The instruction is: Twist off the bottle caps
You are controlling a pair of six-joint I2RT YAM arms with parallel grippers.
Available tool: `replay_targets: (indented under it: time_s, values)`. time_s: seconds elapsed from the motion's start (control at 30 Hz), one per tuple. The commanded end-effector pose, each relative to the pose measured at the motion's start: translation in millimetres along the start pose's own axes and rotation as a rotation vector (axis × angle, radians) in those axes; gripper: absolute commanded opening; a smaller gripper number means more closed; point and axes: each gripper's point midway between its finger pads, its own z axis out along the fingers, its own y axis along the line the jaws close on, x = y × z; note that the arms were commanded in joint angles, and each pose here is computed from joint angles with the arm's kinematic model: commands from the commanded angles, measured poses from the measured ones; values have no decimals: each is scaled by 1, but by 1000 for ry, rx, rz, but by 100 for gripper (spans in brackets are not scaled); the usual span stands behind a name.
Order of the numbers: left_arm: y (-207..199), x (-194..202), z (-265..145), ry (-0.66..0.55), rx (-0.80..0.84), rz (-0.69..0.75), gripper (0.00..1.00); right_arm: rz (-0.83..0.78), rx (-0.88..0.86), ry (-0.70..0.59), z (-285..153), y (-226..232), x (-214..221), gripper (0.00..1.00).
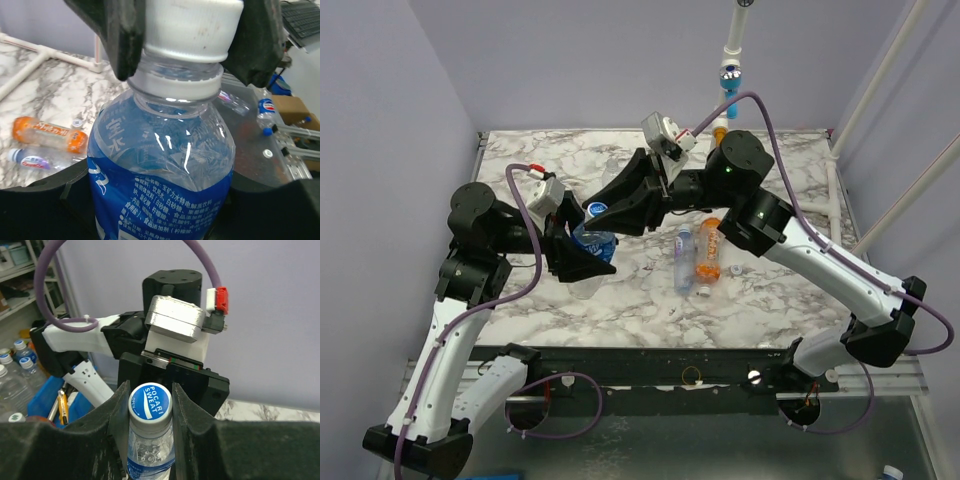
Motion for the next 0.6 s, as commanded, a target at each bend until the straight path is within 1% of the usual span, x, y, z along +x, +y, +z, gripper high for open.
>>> replay_targets:
  time_s: [0.0, 0.03, 0.07, 0.13, 0.17, 0.2, 0.23, 0.3, 0.37, 0.47, 0.57]
  values:
    - [-2, 4, 0, 22, 23, -148, 2, -17, -325, 46, -3, 60, 6, 1]
    - [0, 4, 0, 20, 16, -143, 2, -20, -295, 42, -2, 56, 4, 1]
    - [2, 3, 0, 15, 2, -134, 2, -19, -232, 40, 0, 46, 3, 9]
    - [10, 2, 1, 3, -36, -109, 2, -27, -69, 28, 2, 21, -1, 37]
    - [14, 2, 0, -5, -63, -88, 2, -32, 65, 7, 1, -1, -6, 48]
    - [22, 1, 0, -18, -109, -67, 2, -10, 183, 6, -2, -20, -6, 56]
    - [31, 0, -1, -31, -161, -35, 2, -5, 317, -8, -7, -42, -10, 60]
    - [50, -1, -6, -52, -271, 27, 2, 15, 499, -29, -20, -71, -12, 68]
    - [71, -3, -13, -68, -385, 64, 1, 42, 614, -46, -29, -87, -13, 74]
    - [90, -4, -22, -76, -498, 110, 1, 92, 713, -26, -32, -106, -5, 74]
    - [101, -5, -27, -77, -559, 135, 0, 131, 792, 26, -30, -125, 9, 71]
